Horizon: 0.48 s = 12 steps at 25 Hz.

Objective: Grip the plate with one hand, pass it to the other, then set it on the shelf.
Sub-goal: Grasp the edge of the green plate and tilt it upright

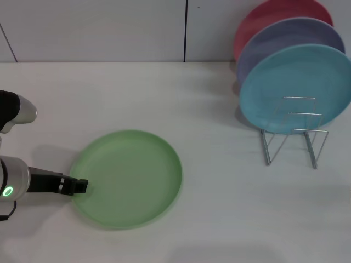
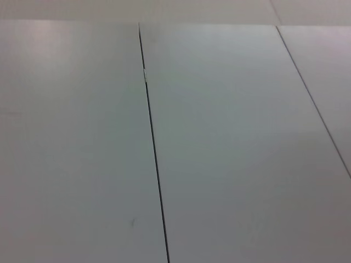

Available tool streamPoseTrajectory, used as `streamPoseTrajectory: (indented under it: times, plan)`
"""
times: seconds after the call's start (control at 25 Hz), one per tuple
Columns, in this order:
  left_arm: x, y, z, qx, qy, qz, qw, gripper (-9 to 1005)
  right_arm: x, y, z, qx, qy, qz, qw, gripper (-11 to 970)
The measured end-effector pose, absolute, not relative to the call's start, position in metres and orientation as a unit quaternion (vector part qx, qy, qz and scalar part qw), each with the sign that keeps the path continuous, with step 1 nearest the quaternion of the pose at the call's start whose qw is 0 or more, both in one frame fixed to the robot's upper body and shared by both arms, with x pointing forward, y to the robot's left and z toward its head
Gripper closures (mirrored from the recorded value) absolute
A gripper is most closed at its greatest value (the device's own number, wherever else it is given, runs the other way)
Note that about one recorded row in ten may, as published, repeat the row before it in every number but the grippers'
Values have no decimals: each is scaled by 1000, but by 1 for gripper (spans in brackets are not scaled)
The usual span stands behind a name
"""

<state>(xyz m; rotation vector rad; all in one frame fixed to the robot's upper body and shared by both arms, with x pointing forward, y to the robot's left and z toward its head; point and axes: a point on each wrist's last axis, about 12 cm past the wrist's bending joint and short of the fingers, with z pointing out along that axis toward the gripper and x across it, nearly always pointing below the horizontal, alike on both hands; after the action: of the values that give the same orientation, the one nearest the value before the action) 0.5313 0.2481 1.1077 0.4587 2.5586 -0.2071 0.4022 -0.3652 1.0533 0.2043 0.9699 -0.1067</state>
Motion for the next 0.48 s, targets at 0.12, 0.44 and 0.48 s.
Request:
streamPoseTrajectory:
  times: [0.12,0.44,0.48]
  plan:
    - [531,248,1108,170,946,-77,264,393,402,-365,1053,98,465,-52,878,145]
    - [531,247,1108,168,946,-78,264,394,400,-366,1053,97,466,-55,878,146]
    - [531,247,1108,166,947,-79,265,394,400,-366,1053,97,466,-55,878,146]
